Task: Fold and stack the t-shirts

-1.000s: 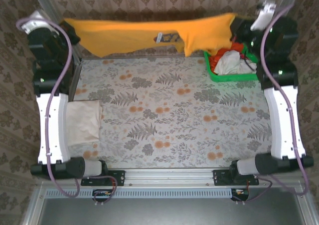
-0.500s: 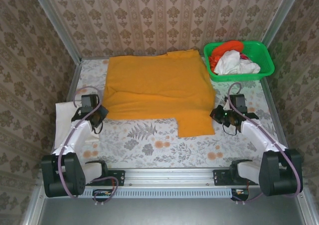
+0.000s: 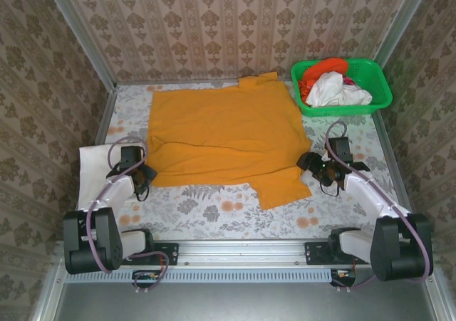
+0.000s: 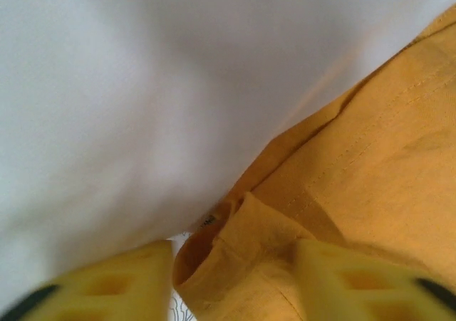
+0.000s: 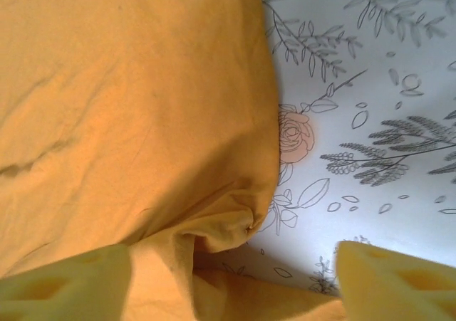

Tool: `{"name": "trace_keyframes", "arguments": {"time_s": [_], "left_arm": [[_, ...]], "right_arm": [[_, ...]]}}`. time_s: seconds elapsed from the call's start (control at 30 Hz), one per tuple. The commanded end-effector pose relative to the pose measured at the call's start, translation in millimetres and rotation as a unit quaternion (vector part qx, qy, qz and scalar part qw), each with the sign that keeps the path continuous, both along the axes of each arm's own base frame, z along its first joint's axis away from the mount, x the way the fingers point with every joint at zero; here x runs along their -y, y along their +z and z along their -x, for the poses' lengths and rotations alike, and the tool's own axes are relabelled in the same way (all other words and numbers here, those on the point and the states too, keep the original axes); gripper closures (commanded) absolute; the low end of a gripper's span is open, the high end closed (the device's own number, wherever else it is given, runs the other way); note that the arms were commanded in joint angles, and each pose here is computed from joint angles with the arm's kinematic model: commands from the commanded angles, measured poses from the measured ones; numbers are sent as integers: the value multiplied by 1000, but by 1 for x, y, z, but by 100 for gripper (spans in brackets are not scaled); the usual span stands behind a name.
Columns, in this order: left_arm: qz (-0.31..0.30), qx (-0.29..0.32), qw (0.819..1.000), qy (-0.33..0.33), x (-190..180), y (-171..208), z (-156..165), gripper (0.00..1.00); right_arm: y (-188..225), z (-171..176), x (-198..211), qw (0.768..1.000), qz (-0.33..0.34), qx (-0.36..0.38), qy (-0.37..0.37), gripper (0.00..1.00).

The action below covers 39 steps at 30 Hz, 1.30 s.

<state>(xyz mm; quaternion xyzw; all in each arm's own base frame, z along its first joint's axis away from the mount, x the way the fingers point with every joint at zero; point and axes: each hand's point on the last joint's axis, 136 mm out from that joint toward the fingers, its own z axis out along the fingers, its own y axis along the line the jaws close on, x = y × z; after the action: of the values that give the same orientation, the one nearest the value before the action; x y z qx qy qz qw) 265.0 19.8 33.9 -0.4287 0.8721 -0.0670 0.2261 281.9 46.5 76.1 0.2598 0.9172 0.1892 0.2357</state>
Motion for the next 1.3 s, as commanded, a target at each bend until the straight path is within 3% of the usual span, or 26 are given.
{"name": "trace_keyframes", "arguments": {"time_s": [0.0, 0.07, 0.13, 0.3, 0.5, 0.7, 0.97, 1.13, 1.27], "left_arm": [[-21, -3, 999, 26, -11, 11, 10, 25], [-24, 2, 999, 34, -13, 18, 16, 16], [-23, 9, 999, 40, -13, 24, 19, 13], [-7, 26, 999, 29, -6, 30, 13, 12], [5, 40, 999, 19, -1, 34, 6, 11], [11, 35, 999, 13, 2, 33, 4, 10], [-1, 29, 1000, 3, -4, 35, -7, 9], [-1, 29, 1000, 3, -4, 33, -10, 9], [10, 28, 1000, -1, 1, 31, -12, 9]], "right_arm": [[20, 6, 6, 997, 74, 14, 24, 17], [25, 8, -3, 993, 102, 16, 48, 17], [23, 10, -22, 991, 111, 10, 79, 24], [-9, 13, -71, 986, 104, -35, 126, 37], [-57, 29, -83, 979, 115, -119, 122, 49], [-77, 71, -98, 971, 99, -170, 139, 48], [-72, 115, -110, 960, 61, -232, 142, 46], [-48, 121, -141, 960, -4, -220, 172, 43], [-20, 108, -143, 964, 8, -185, 190, 39]]}}
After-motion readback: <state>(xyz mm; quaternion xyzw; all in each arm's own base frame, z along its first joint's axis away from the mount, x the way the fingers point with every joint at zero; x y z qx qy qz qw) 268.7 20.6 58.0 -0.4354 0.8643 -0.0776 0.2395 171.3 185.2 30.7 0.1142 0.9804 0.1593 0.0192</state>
